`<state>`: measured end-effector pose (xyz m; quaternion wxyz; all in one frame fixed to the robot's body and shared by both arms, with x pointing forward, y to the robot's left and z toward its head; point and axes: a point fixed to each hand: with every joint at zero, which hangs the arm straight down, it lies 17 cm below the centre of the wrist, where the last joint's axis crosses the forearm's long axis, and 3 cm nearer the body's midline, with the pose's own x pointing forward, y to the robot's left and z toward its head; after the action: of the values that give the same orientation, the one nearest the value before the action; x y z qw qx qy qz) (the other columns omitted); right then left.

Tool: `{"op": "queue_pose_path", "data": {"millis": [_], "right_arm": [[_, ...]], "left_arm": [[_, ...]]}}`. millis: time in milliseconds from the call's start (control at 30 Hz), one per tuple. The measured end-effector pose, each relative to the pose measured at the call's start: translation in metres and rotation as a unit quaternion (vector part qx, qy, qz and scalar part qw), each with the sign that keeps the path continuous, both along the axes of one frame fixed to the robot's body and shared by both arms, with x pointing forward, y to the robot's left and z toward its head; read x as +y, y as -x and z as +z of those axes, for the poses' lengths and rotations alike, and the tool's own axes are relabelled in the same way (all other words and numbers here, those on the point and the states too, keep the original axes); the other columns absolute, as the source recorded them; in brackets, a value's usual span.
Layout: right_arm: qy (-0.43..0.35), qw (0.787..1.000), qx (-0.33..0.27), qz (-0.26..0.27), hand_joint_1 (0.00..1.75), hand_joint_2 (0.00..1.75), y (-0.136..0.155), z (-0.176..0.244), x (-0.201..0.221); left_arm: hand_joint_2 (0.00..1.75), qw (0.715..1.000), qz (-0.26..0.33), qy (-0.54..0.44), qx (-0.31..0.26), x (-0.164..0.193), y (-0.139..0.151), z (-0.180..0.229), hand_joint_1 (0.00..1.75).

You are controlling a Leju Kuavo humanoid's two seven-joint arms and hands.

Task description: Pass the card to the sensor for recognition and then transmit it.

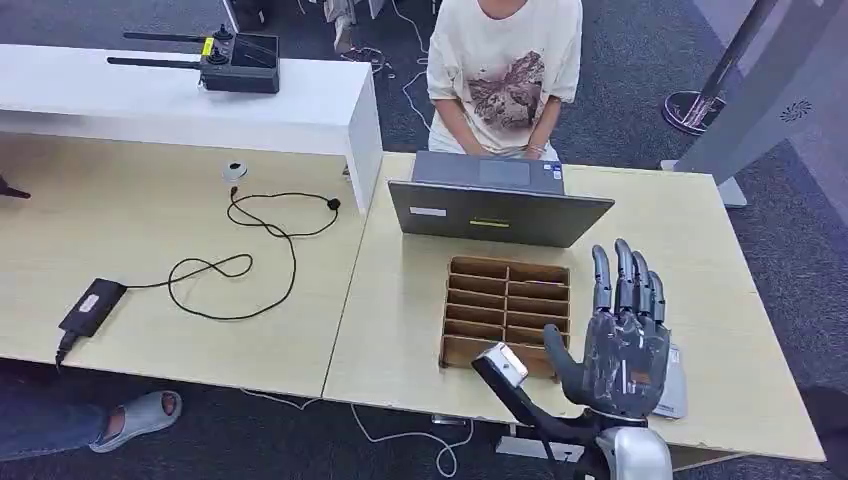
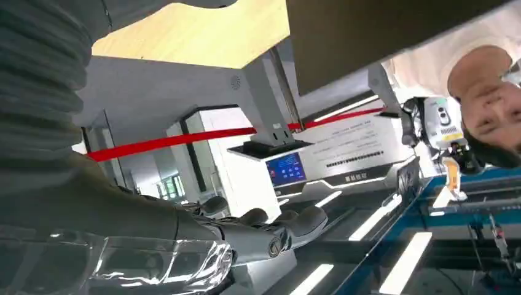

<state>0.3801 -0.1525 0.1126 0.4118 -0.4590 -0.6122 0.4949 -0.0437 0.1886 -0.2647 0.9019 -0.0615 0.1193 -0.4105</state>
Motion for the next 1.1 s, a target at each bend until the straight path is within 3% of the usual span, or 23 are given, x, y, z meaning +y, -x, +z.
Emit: {"op": "queue_pose_path", "data": {"millis": [133, 400, 533, 1100], "right_arm": [[0.019, 0.999, 0.046, -0.017, 0.0, 1.75, -0.001, -0.023, -0.007], [0.024, 0.998, 0.056, -0.026, 0.0, 1.75, -0.002, -0.027, -0.014], [-0.015, 0.996, 0.086, 0.002, 0.0, 1.75, 0.0, -0.035, -0.01], [0.0, 0.995, 0.102, -0.003, 0.0, 1.75, -0.006, -0.04, -0.023]], "left_arm": [[0.0, 1.0, 0.0, 0.004, 0.002, -0.001, 0.001, 0.0, 0.0], [0.0, 1.0, -0.007, 0.013, 0.003, 0.002, 0.005, 0.0, 0.0], [0.0, 1.0, -0.009, 0.013, 0.005, 0.005, 0.007, 0.0, 0.0], [0.0, 1.0, -0.016, 0.016, 0.0, 0.01, 0.007, -0.001, 0.0]]}}
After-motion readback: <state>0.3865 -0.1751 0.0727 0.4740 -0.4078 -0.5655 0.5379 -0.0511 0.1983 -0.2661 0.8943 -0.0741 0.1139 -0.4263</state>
